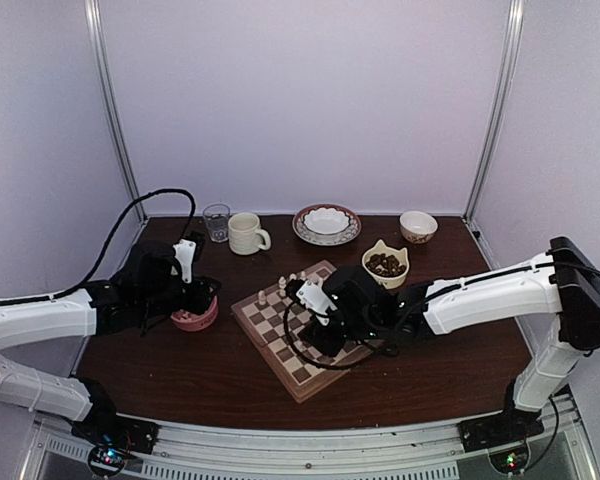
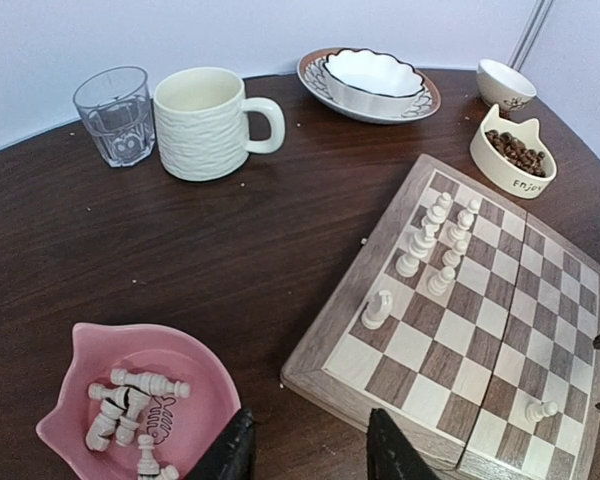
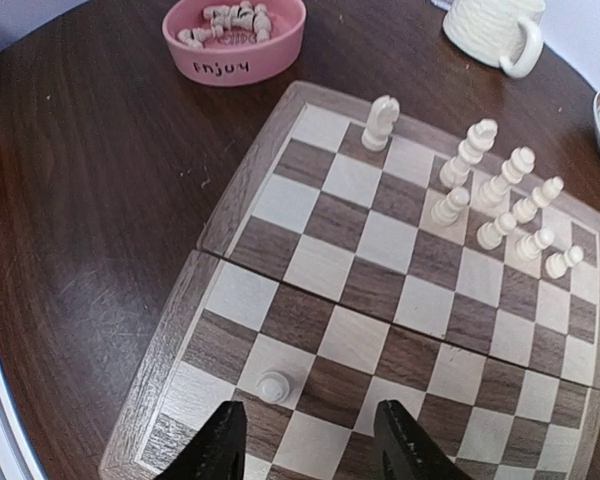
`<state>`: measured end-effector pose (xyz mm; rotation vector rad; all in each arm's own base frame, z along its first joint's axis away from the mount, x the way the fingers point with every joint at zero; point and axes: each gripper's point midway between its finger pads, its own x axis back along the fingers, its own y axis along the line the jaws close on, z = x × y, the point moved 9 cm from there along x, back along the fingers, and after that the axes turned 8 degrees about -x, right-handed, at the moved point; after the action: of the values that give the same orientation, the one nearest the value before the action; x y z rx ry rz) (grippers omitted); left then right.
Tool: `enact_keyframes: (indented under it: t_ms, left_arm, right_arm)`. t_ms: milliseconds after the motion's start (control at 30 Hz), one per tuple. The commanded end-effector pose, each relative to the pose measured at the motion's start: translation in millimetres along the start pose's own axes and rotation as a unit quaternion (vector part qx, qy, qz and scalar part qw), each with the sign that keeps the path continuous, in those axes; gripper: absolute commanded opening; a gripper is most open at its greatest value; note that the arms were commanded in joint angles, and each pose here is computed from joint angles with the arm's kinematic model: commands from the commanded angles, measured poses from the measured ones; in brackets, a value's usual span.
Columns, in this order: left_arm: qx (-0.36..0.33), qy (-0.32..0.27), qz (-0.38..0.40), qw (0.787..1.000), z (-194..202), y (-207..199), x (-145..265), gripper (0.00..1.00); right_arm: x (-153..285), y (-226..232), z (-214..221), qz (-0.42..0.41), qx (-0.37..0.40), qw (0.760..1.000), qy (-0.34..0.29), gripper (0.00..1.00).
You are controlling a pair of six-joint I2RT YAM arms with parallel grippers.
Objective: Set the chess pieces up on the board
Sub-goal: Pick up the pawn from the chessboard.
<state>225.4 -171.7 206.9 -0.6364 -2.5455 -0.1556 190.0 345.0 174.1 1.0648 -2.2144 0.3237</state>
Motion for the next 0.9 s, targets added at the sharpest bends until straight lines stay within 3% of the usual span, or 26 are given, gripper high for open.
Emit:
enact_keyframes:
  t_ms: [0, 600, 867]
  left_arm:
    - [0.007, -0.008, -0.031, 0.999, -1, 5, 2, 0.39]
    - [0.007, 0.003, -0.028, 1.0, -2, 4, -2, 0.4]
    - [0.006, 0.005, -0.027, 1.0, -2, 4, -2, 0.4]
  right_arm:
    - [-12, 4, 3, -0.011, -0.02, 0.999, 0.036, 0.44]
    - [-42, 9, 11, -0.014, -0.015, 0.996, 0.087, 0.31]
    - [-34, 7, 7, -0.015, -0.019, 0.997, 0.073, 0.12]
